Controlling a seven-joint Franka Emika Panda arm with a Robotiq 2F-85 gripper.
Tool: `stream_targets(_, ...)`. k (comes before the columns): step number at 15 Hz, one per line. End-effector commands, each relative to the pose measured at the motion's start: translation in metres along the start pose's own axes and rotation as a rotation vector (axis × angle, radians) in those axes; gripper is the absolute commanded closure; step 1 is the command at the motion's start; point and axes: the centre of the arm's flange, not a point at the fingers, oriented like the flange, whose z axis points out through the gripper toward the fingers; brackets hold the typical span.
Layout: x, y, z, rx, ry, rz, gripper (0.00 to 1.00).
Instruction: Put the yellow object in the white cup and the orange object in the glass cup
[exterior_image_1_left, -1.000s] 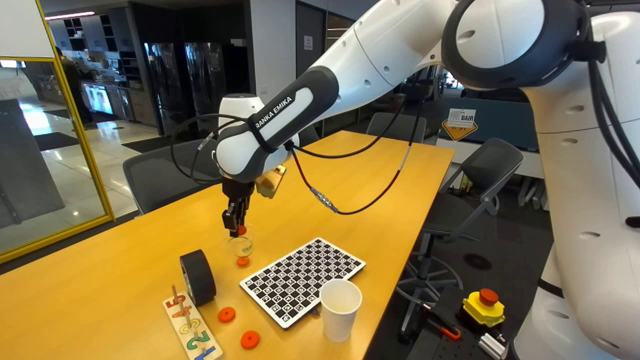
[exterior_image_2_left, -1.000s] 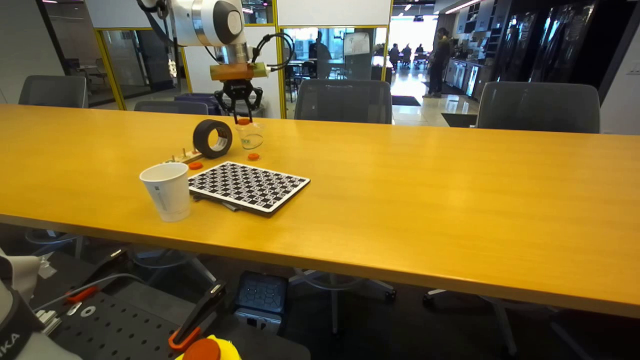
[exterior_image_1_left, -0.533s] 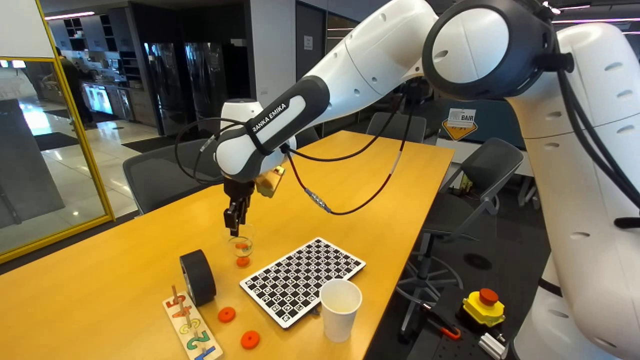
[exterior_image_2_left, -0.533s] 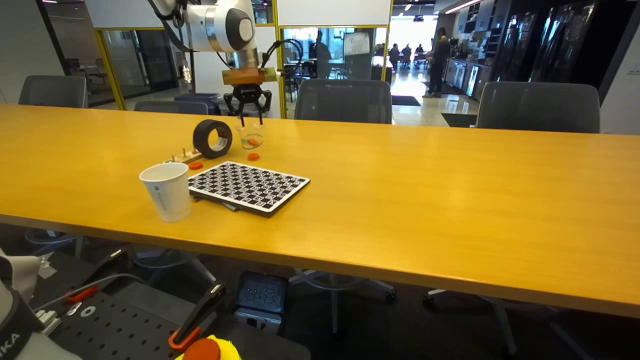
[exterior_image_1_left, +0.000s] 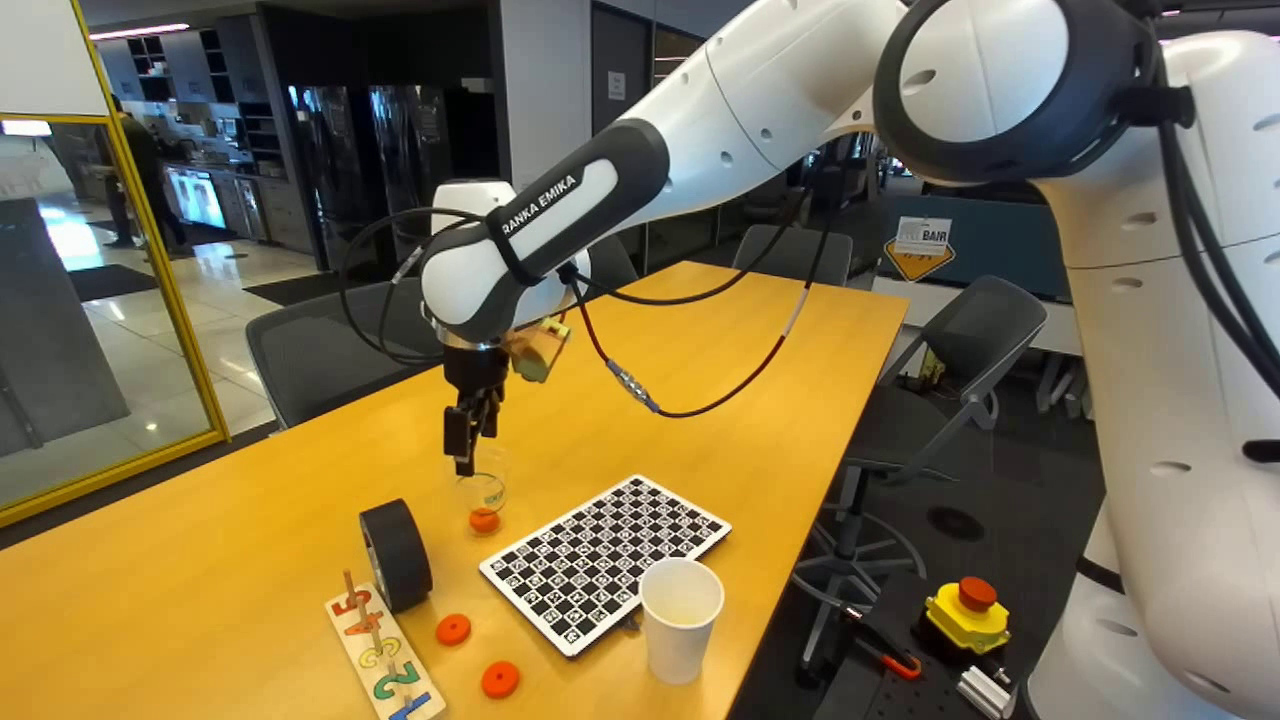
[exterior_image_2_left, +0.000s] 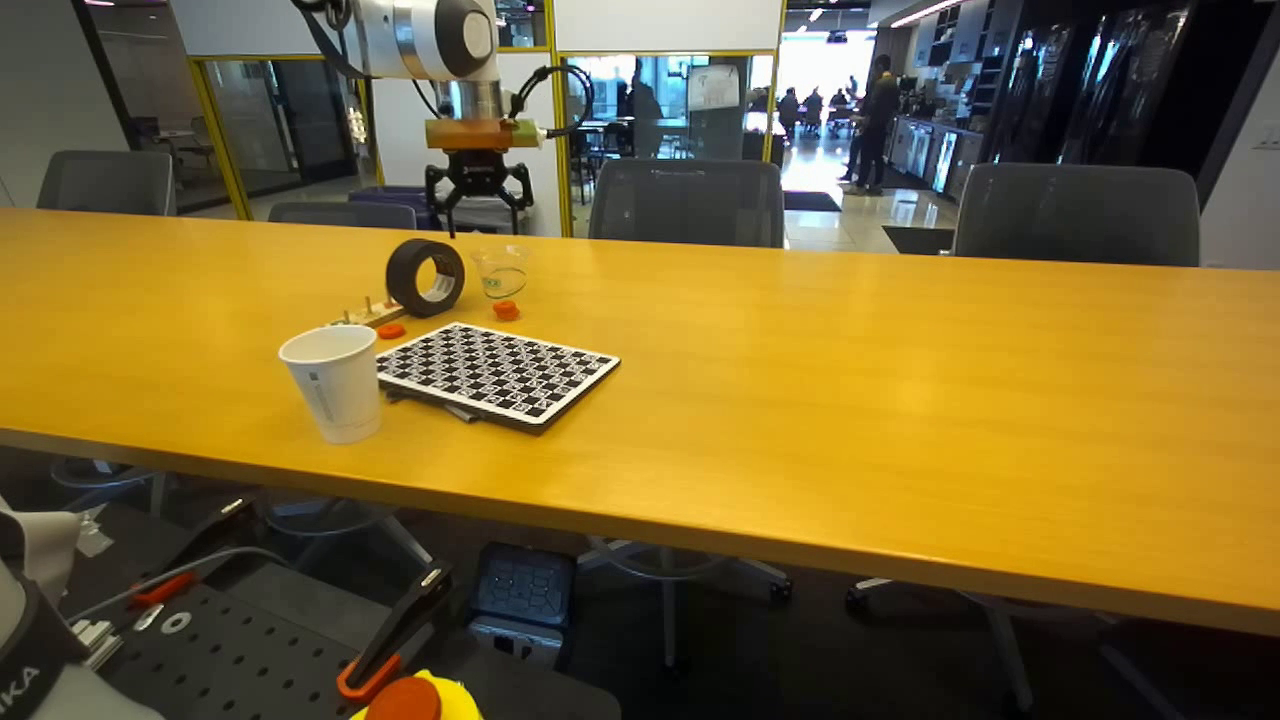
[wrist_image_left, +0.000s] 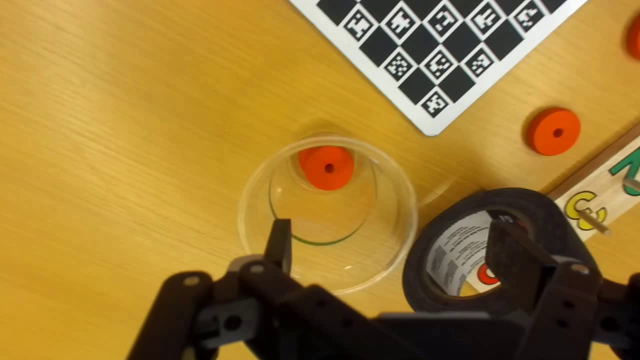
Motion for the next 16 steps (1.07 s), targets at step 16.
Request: stream_targets(16,-0.06,-0.196,0.047,0.014,-0.004,-0.151,0.0)
